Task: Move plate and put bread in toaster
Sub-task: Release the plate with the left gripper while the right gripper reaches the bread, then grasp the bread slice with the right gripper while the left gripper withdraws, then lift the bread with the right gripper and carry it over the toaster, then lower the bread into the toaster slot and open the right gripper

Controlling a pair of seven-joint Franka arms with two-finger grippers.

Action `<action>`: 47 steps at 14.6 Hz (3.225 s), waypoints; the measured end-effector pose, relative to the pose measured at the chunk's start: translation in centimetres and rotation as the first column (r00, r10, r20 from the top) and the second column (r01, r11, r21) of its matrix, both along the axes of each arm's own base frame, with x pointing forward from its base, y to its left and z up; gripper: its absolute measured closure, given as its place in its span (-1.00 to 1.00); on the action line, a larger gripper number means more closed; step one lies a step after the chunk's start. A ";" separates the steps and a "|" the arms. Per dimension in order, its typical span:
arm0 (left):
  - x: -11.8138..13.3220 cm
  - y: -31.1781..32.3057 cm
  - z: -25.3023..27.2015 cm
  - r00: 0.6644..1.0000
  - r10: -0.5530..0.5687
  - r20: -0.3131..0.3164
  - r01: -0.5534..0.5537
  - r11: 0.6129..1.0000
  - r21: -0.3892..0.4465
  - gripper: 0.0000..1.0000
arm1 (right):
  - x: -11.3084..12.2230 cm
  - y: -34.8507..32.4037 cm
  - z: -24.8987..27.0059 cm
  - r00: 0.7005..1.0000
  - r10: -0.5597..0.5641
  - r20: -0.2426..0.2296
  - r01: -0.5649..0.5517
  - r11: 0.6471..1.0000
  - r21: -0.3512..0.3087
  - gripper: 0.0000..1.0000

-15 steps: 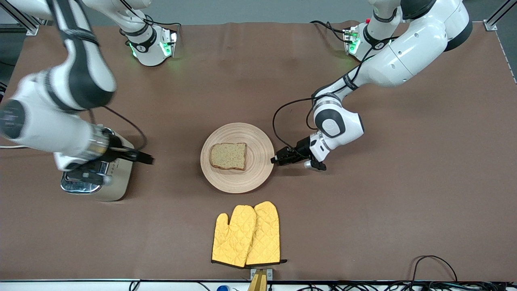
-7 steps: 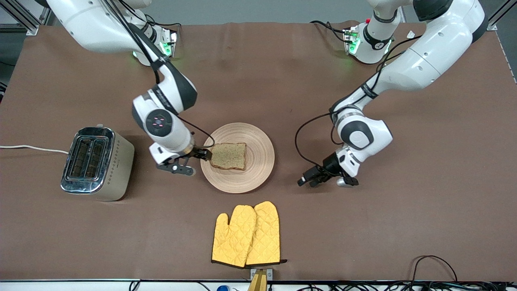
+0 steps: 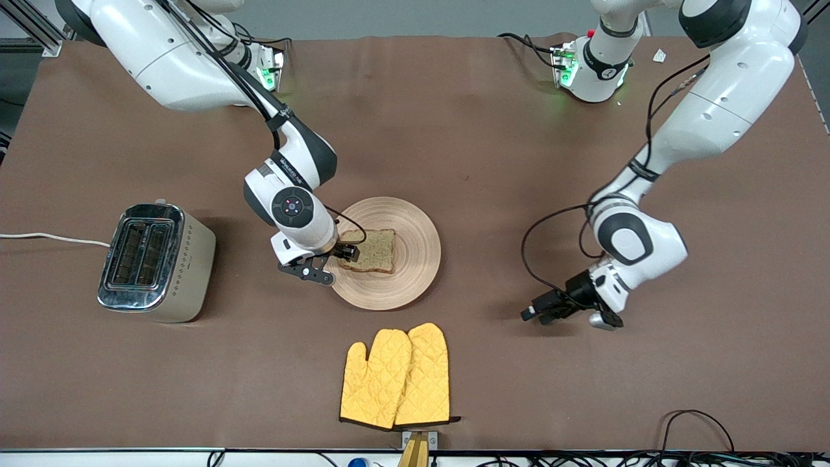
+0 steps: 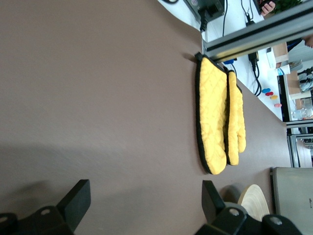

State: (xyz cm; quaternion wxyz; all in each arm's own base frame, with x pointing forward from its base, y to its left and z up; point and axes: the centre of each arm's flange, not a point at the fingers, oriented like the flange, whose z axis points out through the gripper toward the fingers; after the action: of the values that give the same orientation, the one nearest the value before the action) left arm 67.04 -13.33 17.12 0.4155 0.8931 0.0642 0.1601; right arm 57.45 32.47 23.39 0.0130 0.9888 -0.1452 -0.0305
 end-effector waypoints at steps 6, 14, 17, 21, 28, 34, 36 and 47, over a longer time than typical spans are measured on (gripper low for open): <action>4.8 6.7 5.9 0.999 -0.043 -0.025 0.047 0.982 0.185 -1.00 | -0.3 1.2 -0.5 0.999 -0.046 -0.005 0.046 0.999 0.000 -0.21; 6.5 7.6 15.2 0.989 0.021 -0.150 0.052 0.884 0.464 -1.00 | -0.8 2.0 -1.9 0.999 -0.042 -0.007 0.042 0.999 -0.014 0.44; 5.8 7.4 18.8 0.980 0.043 -0.196 0.065 0.855 0.515 -1.00 | -0.8 2.0 -1.8 0.999 -0.039 -0.009 0.039 0.999 -0.021 0.86; 3.4 7.9 24.8 0.964 0.063 -0.257 0.127 0.740 0.661 -1.00 | 0.0 2.3 -0.4 0.999 -0.040 -0.008 0.040 0.999 -0.030 0.92; -2.8 7.2 37.5 0.954 0.129 -0.270 0.140 0.606 0.783 -1.00 | 3.7 -0.5 9.7 0.989 0.042 -0.139 -0.066 0.983 -0.174 0.92; -7.3 7.0 44.8 0.957 0.172 -0.235 0.099 0.565 0.819 -1.00 | 7.1 -11.5 17.8 0.926 0.206 -0.315 -0.299 0.912 -0.282 0.92; -8.4 7.2 45.7 0.951 0.173 -0.257 0.114 0.578 0.808 -1.00 | 7.7 -15.8 19.9 0.901 0.241 -0.361 -0.360 0.879 -0.312 0.92; -12.8 8.0 47.8 0.934 0.109 -0.340 0.208 0.608 0.766 -1.00 | 8.9 -29.6 23.4 0.859 0.227 -0.459 -0.444 0.775 -0.449 0.93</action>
State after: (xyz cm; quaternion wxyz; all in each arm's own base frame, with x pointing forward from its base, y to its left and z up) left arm 54.22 -5.36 64.96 -0.0367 0.9987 0.0349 -0.0027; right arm 66.31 2.88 46.77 0.3243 0.9286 0.0399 -0.1759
